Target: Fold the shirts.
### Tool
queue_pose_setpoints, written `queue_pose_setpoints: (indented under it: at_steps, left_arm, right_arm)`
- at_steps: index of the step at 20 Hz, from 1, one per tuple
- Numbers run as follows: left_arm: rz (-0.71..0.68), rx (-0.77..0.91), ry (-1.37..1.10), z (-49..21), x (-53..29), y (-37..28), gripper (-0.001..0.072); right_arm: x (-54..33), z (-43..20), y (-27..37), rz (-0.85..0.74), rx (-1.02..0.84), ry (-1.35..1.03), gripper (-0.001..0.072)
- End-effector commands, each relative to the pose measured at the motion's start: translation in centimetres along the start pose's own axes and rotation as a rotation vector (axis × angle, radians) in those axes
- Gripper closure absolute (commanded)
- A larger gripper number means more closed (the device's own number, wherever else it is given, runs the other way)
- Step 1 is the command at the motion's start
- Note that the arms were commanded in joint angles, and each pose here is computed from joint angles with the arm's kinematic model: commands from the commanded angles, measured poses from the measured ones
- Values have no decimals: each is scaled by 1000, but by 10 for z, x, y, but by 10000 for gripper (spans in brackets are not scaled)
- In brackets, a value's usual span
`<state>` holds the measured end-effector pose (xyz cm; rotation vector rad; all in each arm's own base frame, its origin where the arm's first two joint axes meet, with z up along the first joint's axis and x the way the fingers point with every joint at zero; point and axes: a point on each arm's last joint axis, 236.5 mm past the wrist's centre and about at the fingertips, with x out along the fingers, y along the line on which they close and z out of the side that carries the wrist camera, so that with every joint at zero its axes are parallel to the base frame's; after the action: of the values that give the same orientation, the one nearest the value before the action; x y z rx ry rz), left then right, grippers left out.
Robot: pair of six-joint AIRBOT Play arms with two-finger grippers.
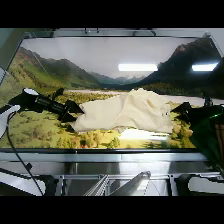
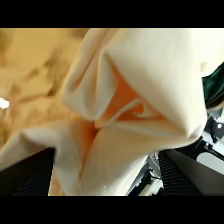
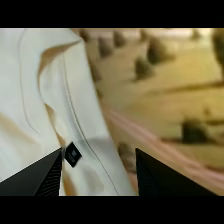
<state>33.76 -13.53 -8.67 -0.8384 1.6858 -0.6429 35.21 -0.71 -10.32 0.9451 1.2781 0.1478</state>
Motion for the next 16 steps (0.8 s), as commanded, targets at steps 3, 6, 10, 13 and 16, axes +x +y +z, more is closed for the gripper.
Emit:
queue_pose_setpoints:
  at_steps: [3, 6, 10, 13, 16]
  left_arm:
    - [-48, 106, 72, 27, 12, -35, 11]
    - [-36, 165, 32, 48, 2, -52, 12]
    - [-25, 197, -21, 67, -9, -63, 35]
    - [-24, 213, -57, 76, -9, -65, 696]
    - [-93, 233, -72, 72, -19, -88, 696]
  right_arm:
    - [34, 13, 19, 65, 2, 24, 219]
    - [50, 21, 47, 103, -38, 37, 219]
    - [80, 31, 93, 185, -68, 56, 285]
    - [89, 30, 132, 266, -127, 65, 695]
    - [51, 32, 189, 399, -254, 59, 696]
